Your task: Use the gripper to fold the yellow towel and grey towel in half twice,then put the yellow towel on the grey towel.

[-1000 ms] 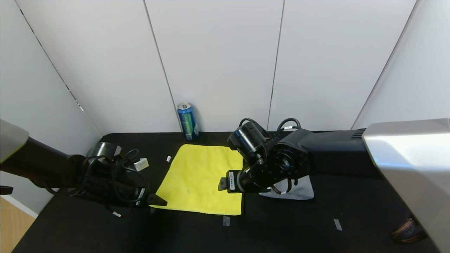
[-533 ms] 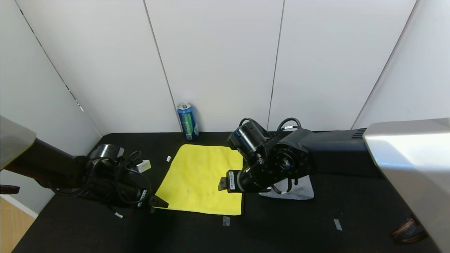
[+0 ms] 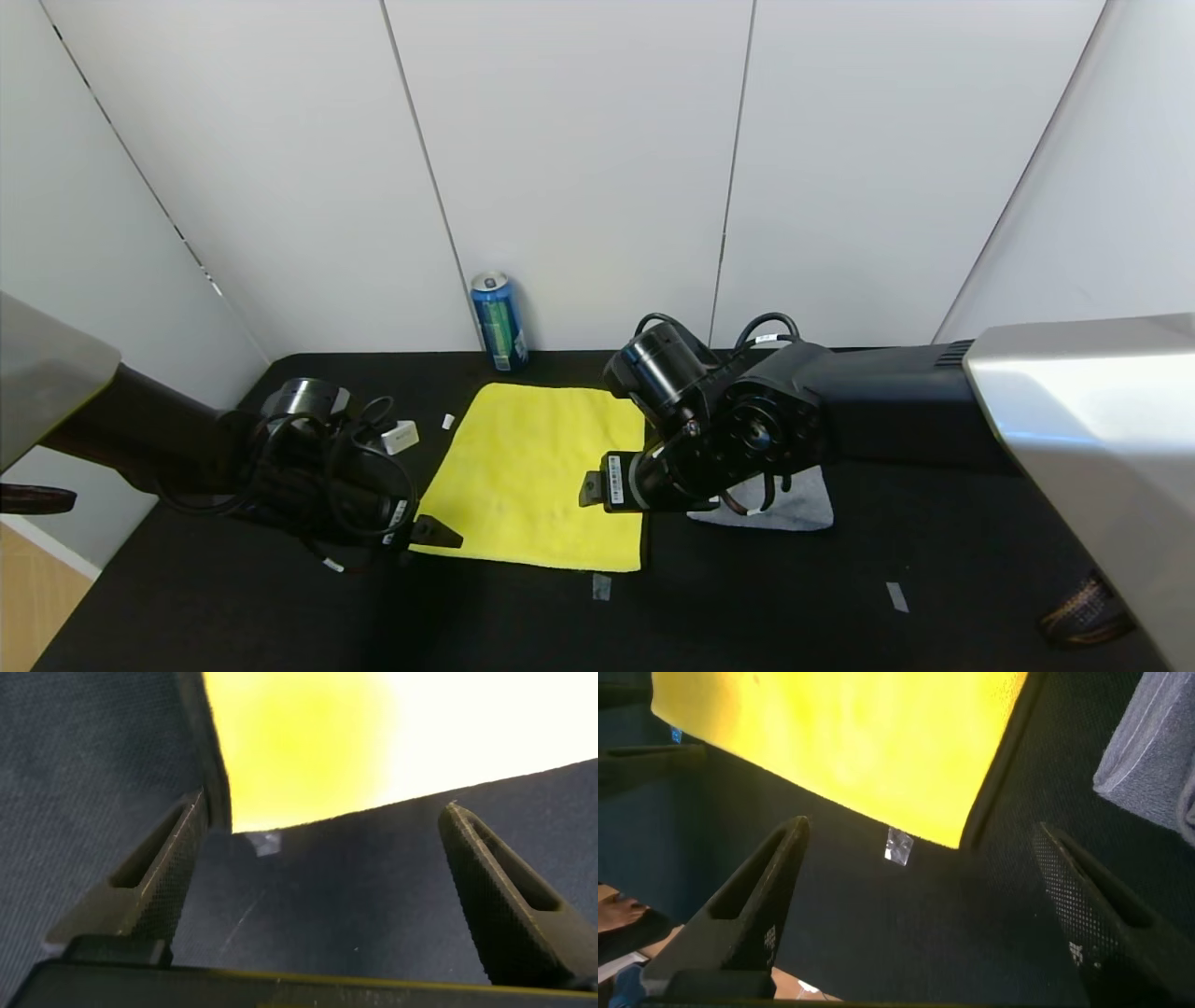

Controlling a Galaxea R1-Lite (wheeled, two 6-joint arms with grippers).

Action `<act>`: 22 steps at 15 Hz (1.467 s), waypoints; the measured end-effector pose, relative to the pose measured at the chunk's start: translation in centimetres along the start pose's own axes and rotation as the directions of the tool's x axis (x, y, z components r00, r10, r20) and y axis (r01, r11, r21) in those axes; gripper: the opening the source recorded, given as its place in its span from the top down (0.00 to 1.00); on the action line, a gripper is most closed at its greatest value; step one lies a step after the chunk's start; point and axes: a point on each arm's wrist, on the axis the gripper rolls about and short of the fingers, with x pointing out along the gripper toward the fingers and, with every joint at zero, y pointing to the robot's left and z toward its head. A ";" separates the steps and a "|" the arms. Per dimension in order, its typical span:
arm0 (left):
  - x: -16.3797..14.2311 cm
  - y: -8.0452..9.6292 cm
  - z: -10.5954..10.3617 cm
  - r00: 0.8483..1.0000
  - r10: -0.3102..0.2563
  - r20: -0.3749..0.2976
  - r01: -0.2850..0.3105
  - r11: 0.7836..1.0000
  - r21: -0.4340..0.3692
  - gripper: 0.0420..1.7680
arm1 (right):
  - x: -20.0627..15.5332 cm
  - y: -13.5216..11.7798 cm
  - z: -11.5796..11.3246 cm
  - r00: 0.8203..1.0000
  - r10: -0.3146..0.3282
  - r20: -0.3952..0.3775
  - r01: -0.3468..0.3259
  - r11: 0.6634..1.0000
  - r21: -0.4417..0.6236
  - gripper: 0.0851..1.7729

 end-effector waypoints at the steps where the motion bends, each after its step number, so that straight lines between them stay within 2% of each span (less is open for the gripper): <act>1: 0.1 -0.1 0.1 1.000 -0.003 -0.001 0.003 1.000 0.004 0.03 | 0.0 0.0 0.0 1.000 0.000 0.000 0.000 1.000 0.000 0.04; 10: 0.9 0.1 0.2 1.000 -0.006 -0.004 0.006 1.000 0.006 0.03 | 0.0 0.0 0.0 1.000 -0.001 -0.002 0.001 1.000 0.001 0.04; 17: 1.0 0.2 1.3 1.000 -0.010 0.026 0.009 1.000 0.020 0.03 | 0.1 0.0 -0.1 1.000 -0.002 -0.004 0.002 1.000 0.000 0.04; 22: 1.2 -0.1 1.4 1.000 -0.018 0.024 0.018 1.000 0.026 0.03 | 0.1 -0.1 0.0 1.000 -0.004 -0.004 0.004 1.000 0.002 0.04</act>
